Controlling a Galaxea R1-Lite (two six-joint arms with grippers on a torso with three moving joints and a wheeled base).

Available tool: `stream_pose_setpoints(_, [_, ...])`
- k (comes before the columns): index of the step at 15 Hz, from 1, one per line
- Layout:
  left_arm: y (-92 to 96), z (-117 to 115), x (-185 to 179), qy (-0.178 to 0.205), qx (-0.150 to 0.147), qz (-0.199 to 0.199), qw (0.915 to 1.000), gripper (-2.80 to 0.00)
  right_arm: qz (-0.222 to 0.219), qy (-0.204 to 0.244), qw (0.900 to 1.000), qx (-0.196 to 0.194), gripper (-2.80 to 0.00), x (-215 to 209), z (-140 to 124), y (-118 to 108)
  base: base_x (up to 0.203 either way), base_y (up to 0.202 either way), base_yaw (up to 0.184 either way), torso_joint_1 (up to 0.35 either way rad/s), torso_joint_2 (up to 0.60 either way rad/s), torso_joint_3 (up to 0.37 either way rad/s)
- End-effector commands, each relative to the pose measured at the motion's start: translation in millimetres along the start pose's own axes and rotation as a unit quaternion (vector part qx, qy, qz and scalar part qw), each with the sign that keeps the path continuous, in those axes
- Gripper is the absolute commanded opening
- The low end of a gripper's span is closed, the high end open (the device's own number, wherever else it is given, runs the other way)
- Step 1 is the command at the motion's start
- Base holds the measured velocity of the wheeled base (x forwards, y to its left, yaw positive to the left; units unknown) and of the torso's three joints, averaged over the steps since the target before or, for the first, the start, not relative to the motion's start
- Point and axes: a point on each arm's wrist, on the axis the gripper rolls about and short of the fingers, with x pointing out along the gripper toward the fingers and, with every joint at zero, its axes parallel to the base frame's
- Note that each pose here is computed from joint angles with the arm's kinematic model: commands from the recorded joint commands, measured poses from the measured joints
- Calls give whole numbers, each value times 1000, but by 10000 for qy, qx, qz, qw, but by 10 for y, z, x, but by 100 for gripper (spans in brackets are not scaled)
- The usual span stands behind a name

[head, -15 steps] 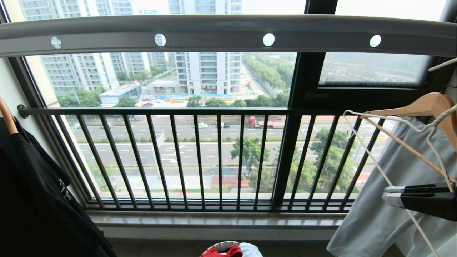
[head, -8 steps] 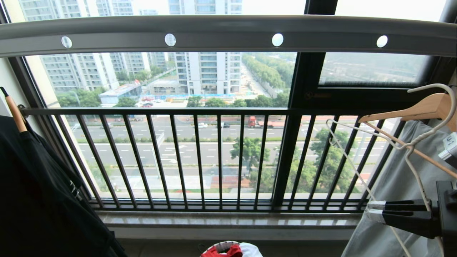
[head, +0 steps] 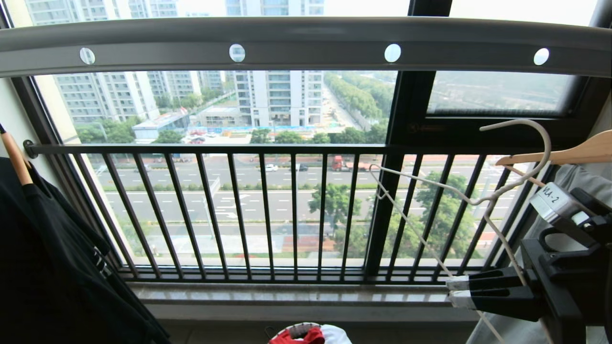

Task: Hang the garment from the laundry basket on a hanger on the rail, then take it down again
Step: Pick up the clothes rack on the clothesline, then pick up clothes from the basket

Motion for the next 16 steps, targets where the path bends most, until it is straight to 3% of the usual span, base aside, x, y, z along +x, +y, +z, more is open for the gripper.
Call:
stream_pose_setpoints(1, [0, 1, 0, -4, 4, 3, 10000, -280, 341, 306, 9985, -294, -280, 211, -72, -74, 0, 0, 0, 0, 0, 0])
stream_pose_setpoints(5, [0, 1, 0, -4, 4, 6, 10000, -280, 752, 511, 9926, -809, -280, 333, -114, -19, 0, 0, 0, 0, 0, 0])
stream_pose_setpoints(9, [0, 1, 0, -3, 4, 10, 10000, -280, 827, 543, 9936, -542, -280, 406, -90, -57, 0, 0, 0, 0, 0, 0])
stream_pose_setpoints(16, [0, -1, 0, 4, 4, 9, 10000, -280, 744, 526, 9949, -439, -280, 391, -76, -86, 0, 0, 0, 0, 0, 0])
